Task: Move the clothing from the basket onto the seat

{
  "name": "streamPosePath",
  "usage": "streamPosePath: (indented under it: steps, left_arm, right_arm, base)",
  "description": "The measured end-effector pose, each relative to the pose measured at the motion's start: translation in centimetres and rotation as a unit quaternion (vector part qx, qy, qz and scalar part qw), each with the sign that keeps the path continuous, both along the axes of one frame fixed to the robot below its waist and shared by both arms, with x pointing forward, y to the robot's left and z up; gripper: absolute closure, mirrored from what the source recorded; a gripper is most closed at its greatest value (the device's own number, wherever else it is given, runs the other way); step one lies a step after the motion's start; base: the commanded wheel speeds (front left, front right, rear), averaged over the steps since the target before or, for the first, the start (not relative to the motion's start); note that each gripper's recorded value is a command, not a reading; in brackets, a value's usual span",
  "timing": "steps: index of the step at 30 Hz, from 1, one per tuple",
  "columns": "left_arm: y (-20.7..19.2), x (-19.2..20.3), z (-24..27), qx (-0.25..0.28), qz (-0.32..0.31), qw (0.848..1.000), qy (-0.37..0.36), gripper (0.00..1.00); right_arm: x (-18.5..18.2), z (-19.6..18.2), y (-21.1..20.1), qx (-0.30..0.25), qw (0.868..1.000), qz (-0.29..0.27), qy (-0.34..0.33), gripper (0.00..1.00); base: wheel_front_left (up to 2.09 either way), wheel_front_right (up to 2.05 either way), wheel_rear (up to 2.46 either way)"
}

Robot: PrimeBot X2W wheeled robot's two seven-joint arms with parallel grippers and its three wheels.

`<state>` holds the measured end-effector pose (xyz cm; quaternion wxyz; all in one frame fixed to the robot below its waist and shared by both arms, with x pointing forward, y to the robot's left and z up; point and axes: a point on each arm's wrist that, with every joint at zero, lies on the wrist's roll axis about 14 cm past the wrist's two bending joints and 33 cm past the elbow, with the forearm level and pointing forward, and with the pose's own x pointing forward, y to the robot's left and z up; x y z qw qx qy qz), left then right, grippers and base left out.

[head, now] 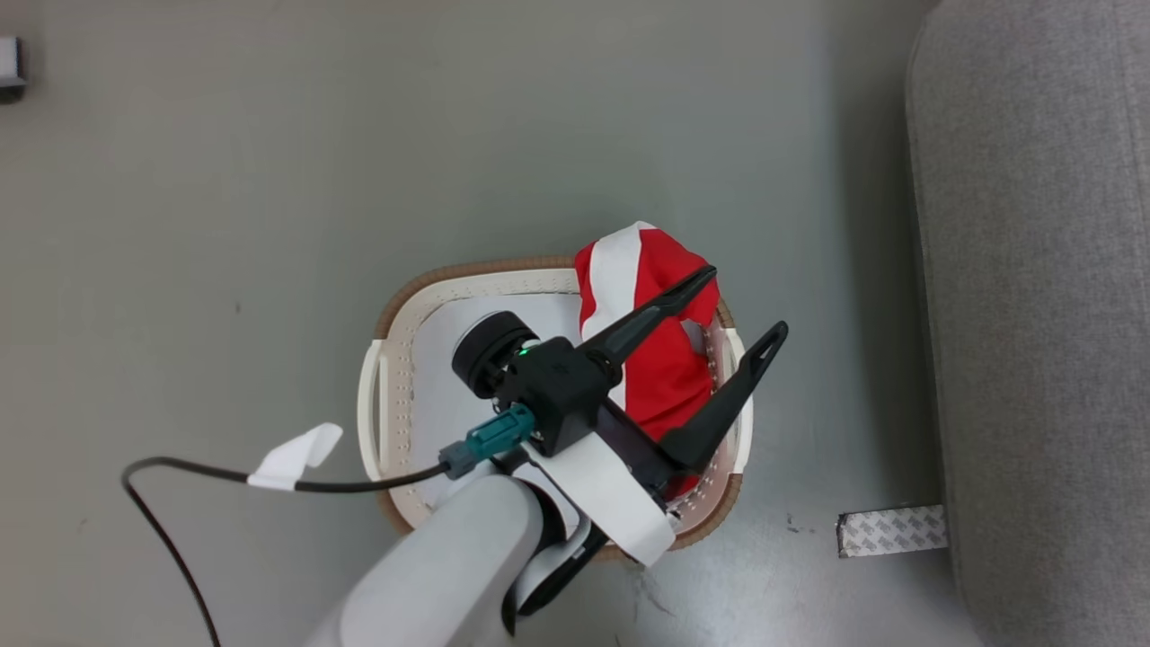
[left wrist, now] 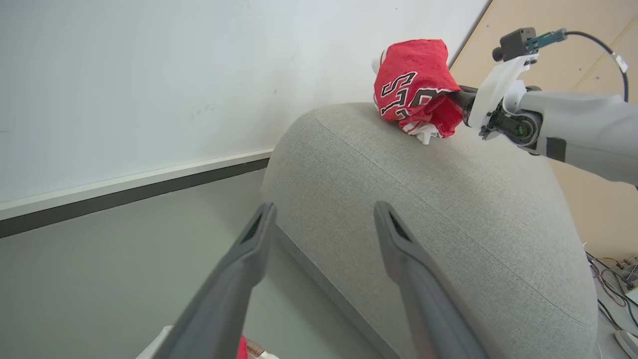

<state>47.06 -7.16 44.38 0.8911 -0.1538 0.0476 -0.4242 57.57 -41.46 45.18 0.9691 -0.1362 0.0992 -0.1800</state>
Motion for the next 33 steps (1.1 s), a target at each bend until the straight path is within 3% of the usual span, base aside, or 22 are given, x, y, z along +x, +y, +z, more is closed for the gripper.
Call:
streamPosePath:
  steps: [1,6,12,19,24,33]
  left_arm:
    - [0.2,0.1,-0.3,0.002,0.003,1.000,0.003,0.00]
    - [0.9,0.2,-0.6,0.012,0.014,1.000,0.007,0.00]
    - [1.0,-0.6,0.3,0.020,0.018,1.000,0.002,0.00]
    - [1.8,-2.0,2.3,0.025,0.038,0.999,-0.017,0.00]
    - [3.1,-3.3,3.9,0.026,0.067,0.997,-0.034,0.00]
    - [8.9,-4.6,6.3,0.039,0.182,0.980,-0.066,0.00]
  right_arm:
    - [-0.4,-1.8,0.8,0.009,1.000,0.004,0.017,0.00]
    - [-2.6,-4.3,3.2,0.026,0.999,0.024,0.035,0.00]
    - [-6.8,-4.3,4.7,0.043,0.998,0.034,0.031,0.00]
    - [-11.6,-0.5,6.6,0.058,0.997,0.044,-0.032,0.00]
    - [-14.3,2.7,8.6,0.040,0.994,0.075,-0.069,0.00]
    - [-16.8,7.0,15.1,0.067,0.976,0.149,-0.146,0.00]
  base:
    - [0.00,0.00,0.00]
    - [0.00,0.00,0.00]
    - [0.00,0.00,0.00]
    - [0.00,0.00,0.00]
    - [0.00,0.00,0.00]
    - [0.00,0.00,0.00]
